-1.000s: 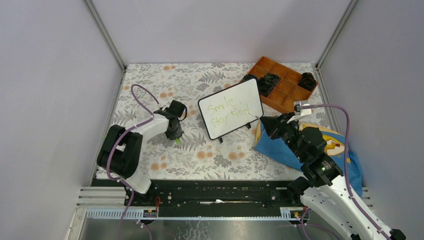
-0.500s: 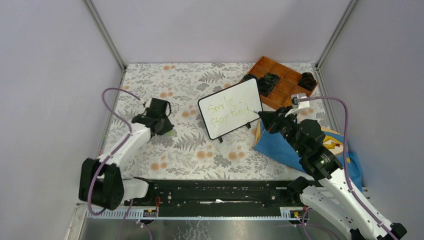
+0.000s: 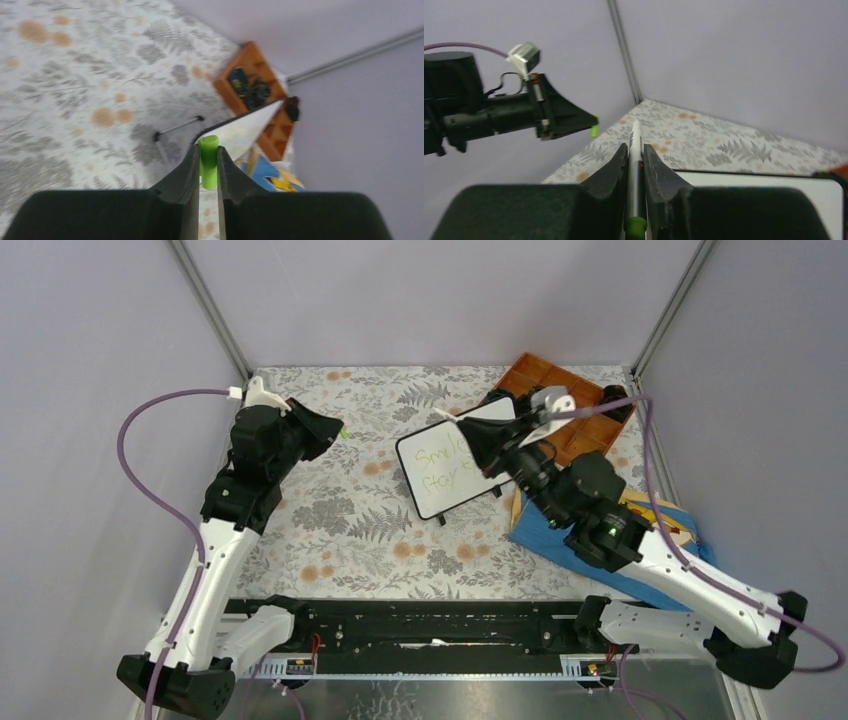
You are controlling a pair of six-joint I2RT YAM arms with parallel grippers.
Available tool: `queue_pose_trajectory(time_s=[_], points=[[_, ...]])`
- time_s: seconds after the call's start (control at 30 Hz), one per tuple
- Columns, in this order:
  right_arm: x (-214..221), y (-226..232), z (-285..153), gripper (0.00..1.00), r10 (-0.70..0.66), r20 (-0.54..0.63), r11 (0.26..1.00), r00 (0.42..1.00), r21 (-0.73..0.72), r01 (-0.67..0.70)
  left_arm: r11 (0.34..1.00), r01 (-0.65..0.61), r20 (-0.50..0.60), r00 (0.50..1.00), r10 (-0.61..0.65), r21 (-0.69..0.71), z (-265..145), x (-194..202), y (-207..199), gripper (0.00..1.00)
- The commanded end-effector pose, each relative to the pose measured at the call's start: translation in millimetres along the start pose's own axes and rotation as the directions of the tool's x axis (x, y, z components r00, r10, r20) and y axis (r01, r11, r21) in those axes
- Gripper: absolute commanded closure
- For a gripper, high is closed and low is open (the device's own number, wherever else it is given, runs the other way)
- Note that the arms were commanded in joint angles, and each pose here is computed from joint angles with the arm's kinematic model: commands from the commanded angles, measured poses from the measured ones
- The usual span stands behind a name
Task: Write a sentence on the whiteboard
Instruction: Close the whiteboard marker at the center of the board.
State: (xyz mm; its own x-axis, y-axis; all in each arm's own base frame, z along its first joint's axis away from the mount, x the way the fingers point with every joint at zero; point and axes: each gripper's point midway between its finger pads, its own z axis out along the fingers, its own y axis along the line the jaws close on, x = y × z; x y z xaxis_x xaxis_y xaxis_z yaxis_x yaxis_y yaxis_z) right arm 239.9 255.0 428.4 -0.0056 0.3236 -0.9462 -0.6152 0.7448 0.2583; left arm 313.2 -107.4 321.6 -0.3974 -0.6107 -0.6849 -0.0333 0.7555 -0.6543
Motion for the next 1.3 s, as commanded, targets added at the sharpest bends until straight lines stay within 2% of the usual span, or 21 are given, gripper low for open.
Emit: queue_pose_trajectory(time_s=[0.0, 0.2, 0.4, 0.57, 0.67, 0.97, 1.27], points=[[-58, 43, -3, 1.00, -0.158, 0.238, 0.987, 0.958, 0.026, 0.156, 0.949, 0.052, 0.027, 0.998, -0.064, 0.312, -21, -23, -71, 1.00], [-37, 83, -37, 1.00, -0.327, 0.361, 0.945, 0.873, 0.097, 0.313, 0.848, 0.082, 0.022, 0.994, -0.110, 0.524, -50, -36, -117, 1.00], [-8, 90, -58, 1.00, -0.471, 0.365, 0.882, 0.803, 0.173, 0.439, 0.749, 0.108, -0.008, 0.991, -0.136, 0.654, -72, -43, -147, 1.00], [6, 98, -66, 1.00, -0.574, 0.375, 0.817, 0.728, 0.207, 0.538, 0.675, 0.151, -0.067, 0.987, -0.149, 0.722, -85, -37, -161, 1.00], [7, 107, -67, 1.00, -0.619, 0.397, 0.783, 0.677, 0.238, 0.575, 0.666, 0.169, -0.082, 0.984, -0.160, 0.726, -89, -32, -159, 1.00], [1, 127, -56, 1.00, -0.513, 0.467, 0.852, 0.720, 0.176, 0.493, 0.645, 0.194, -0.117, 0.980, -0.161, 0.739, -103, -20, -159, 1.00], [-9, 136, -39, 1.00, -0.428, 0.487, 0.897, 0.761, 0.128, 0.423, 0.602, 0.227, -0.147, 0.973, -0.180, 0.765, -118, -17, -167, 1.00]])
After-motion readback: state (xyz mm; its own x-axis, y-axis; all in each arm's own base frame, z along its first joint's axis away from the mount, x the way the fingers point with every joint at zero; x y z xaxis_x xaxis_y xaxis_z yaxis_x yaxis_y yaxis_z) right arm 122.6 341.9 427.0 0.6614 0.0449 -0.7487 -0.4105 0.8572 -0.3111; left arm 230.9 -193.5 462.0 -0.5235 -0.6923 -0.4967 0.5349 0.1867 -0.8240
